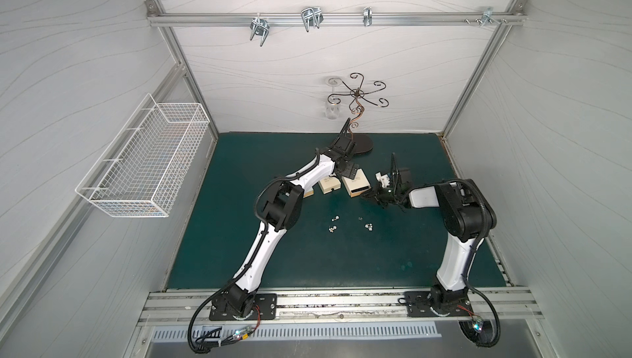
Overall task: Place the earrings into the drawer-style jewelry box
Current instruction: Open the drawer in the jewelry box.
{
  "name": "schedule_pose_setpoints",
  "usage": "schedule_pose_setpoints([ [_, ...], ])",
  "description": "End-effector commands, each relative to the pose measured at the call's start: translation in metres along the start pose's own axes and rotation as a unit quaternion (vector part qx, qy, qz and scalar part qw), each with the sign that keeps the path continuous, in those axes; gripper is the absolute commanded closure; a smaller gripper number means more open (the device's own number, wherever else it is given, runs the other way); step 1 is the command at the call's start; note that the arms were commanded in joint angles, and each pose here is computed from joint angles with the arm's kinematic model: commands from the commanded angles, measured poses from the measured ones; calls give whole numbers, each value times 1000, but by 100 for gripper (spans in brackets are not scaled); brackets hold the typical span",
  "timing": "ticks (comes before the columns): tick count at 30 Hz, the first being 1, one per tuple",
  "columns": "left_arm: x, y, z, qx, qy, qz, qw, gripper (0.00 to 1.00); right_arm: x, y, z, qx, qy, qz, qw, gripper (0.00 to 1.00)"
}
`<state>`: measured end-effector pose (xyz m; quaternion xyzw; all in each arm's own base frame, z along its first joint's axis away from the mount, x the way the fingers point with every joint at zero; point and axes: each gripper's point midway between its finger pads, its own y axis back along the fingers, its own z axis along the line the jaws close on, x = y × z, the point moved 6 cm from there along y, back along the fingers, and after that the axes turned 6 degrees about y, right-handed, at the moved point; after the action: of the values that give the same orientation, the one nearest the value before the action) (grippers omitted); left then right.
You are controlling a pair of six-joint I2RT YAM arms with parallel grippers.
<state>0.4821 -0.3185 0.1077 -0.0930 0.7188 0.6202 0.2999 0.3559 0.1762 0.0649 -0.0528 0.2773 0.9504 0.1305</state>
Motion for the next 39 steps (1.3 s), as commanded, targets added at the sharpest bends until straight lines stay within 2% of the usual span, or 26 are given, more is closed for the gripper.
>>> schedule_pose_setpoints([
  [1, 5, -14, 4, -17, 6, 11, 1000, 2, 2, 7, 6, -11, 2, 2, 1000, 100],
  [39, 9, -21, 7, -30, 1, 15, 999, 2, 39, 36, -6, 7, -10, 15, 1000, 100],
])
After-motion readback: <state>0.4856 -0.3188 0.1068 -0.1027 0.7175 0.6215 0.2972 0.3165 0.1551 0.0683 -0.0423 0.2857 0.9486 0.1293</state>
